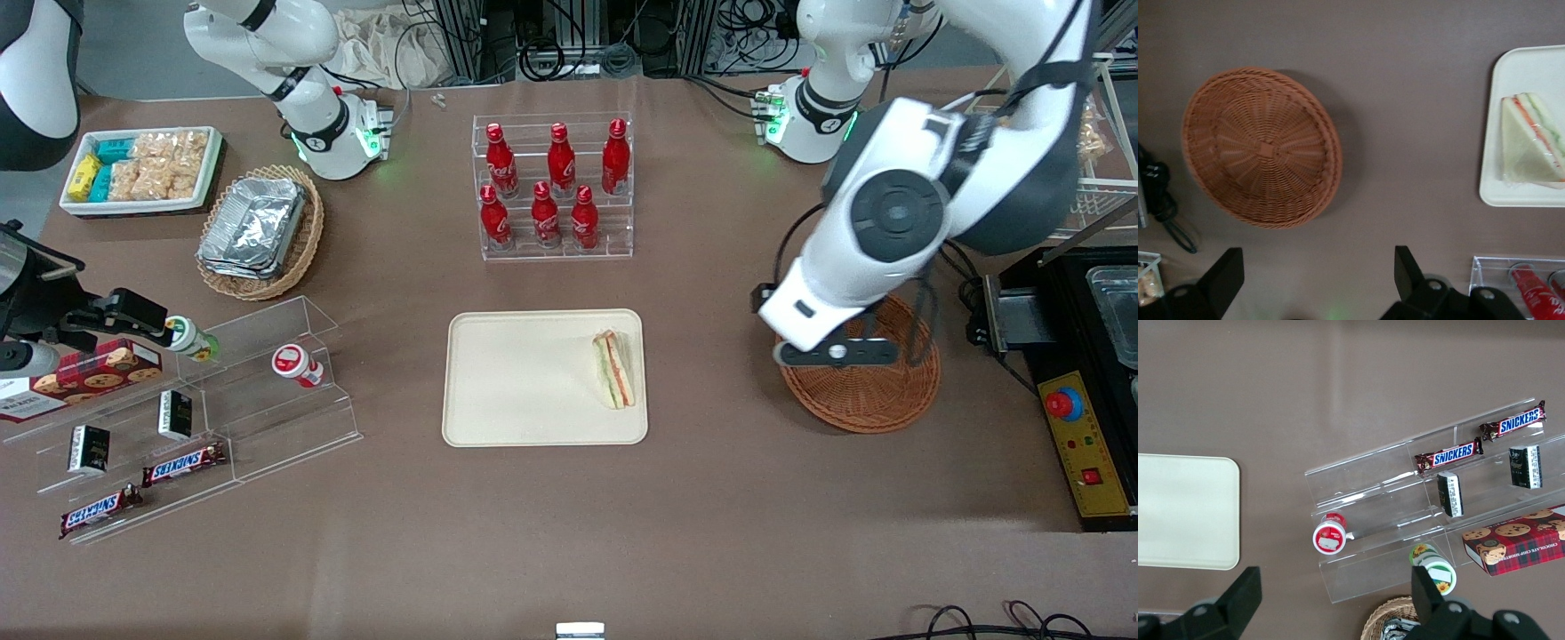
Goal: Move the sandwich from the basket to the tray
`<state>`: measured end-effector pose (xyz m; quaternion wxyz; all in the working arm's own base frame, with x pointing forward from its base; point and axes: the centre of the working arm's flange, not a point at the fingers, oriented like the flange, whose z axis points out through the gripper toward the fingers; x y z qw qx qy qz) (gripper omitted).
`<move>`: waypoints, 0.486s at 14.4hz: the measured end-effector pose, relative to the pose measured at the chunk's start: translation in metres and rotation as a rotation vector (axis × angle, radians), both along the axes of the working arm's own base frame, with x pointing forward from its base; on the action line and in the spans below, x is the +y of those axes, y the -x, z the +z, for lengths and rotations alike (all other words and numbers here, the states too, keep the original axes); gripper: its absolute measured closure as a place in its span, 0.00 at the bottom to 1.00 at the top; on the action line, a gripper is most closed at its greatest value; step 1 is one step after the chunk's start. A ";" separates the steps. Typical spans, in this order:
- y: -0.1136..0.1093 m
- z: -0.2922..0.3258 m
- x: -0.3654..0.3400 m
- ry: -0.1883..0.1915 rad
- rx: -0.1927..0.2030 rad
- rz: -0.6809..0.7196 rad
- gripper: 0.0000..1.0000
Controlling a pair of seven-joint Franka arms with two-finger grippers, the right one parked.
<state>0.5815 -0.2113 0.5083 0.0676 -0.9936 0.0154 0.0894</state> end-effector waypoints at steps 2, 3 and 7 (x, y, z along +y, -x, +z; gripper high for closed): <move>0.001 0.021 0.035 -0.005 0.002 0.037 0.00; 0.002 0.031 0.049 -0.013 -0.003 0.056 0.00; 0.004 0.057 0.108 -0.037 -0.022 0.161 0.00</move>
